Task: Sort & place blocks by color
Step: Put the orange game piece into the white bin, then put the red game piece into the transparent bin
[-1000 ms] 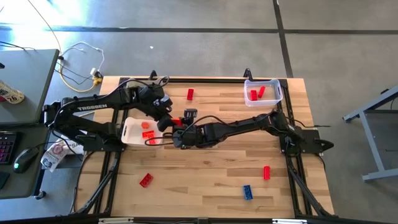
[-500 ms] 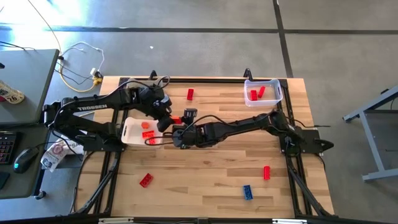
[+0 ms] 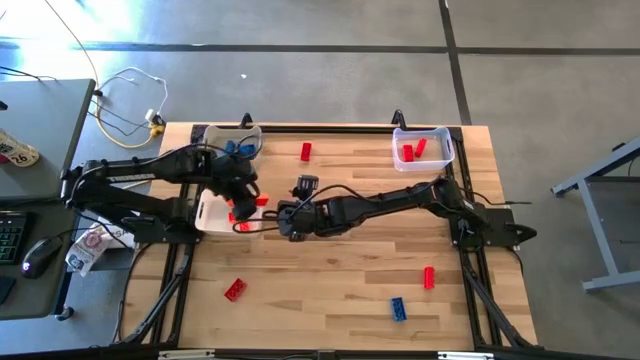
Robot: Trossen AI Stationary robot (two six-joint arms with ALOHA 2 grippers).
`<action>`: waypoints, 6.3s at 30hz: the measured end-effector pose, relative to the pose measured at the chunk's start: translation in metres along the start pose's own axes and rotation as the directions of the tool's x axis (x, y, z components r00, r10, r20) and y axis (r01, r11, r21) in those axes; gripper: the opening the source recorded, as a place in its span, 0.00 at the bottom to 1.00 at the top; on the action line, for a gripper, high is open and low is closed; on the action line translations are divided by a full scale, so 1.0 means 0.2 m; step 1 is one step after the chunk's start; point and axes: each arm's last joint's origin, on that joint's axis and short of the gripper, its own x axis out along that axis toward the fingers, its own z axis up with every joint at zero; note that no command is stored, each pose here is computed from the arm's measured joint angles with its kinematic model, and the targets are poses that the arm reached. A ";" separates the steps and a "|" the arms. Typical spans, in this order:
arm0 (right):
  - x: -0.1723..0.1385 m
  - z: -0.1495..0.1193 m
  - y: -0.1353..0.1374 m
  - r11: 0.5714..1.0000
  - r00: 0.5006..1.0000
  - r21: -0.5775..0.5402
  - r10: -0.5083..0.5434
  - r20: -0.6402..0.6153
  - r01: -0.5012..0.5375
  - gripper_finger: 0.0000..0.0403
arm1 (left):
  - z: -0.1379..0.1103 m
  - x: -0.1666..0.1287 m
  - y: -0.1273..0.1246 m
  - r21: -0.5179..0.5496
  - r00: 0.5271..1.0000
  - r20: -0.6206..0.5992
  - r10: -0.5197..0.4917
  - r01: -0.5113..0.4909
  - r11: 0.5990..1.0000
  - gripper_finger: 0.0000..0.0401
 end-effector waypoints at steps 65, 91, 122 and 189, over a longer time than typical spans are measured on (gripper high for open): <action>0.05 -0.08 -0.05 0.979 0.980 0.169 0.141 -0.143 -0.116 0.51 | -0.49 0.00 -0.34 -0.231 0.965 -0.253 -0.063 0.003 0.973 0.49; 0.06 -0.09 -0.05 0.977 0.977 0.184 0.140 -0.162 -0.110 0.51 | -0.75 0.20 -0.65 -0.309 0.964 -0.266 0.008 -0.093 0.946 0.48; 0.06 -0.10 -0.05 0.978 0.974 0.177 0.144 -0.177 -0.112 0.51 | -0.95 0.52 -0.80 -0.268 0.928 -0.357 0.111 -0.215 0.939 0.48; -0.31 0.09 0.37 0.716 0.805 -0.628 0.546 0.231 -0.305 0.51 | -0.31 0.26 -0.58 0.304 0.908 -0.244 -0.341 0.406 0.862 0.28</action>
